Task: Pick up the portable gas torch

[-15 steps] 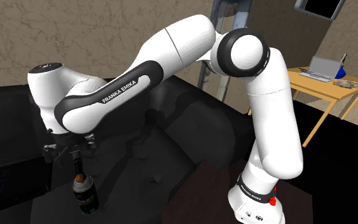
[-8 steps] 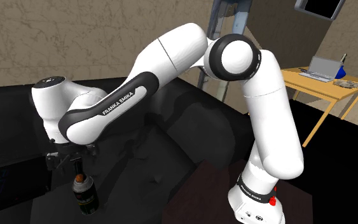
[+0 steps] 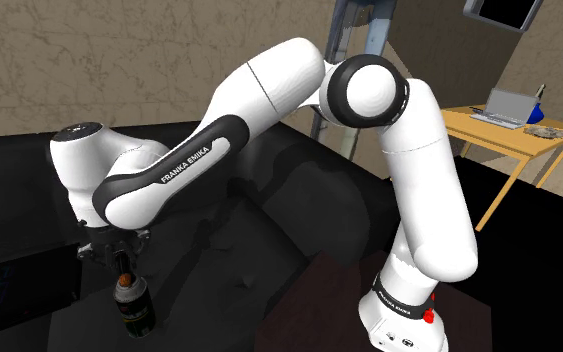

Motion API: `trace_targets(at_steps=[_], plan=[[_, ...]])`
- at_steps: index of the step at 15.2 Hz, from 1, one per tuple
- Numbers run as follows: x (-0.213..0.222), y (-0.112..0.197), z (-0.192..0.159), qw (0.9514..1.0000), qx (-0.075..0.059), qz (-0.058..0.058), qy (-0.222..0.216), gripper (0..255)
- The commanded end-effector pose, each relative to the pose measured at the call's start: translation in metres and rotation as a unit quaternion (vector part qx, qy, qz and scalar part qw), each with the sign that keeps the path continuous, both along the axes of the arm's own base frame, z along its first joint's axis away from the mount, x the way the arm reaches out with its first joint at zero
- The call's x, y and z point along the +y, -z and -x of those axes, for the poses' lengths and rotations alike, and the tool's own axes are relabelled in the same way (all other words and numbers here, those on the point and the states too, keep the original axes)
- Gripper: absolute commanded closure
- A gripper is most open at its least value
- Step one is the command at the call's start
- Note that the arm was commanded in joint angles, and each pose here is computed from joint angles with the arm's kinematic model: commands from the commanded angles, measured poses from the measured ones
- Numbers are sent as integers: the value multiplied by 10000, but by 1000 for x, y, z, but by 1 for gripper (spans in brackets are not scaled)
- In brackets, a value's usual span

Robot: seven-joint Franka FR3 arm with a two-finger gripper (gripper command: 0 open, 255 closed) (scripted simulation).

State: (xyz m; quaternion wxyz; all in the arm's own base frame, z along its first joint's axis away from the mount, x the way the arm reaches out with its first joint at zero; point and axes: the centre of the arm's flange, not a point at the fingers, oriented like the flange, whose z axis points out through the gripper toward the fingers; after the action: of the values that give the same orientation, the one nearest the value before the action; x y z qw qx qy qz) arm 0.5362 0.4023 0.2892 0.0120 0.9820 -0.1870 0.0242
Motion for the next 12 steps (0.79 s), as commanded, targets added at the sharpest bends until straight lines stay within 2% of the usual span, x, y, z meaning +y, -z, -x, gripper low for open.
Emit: trace_targets(at_steps=[1, 3, 12], plan=[[0, 0, 0, 10000, 3, 2, 1, 255], [0, 0, 0, 10000, 3, 2, 1, 255], [0, -47, 0, 10000, 3, 2, 1, 255]])
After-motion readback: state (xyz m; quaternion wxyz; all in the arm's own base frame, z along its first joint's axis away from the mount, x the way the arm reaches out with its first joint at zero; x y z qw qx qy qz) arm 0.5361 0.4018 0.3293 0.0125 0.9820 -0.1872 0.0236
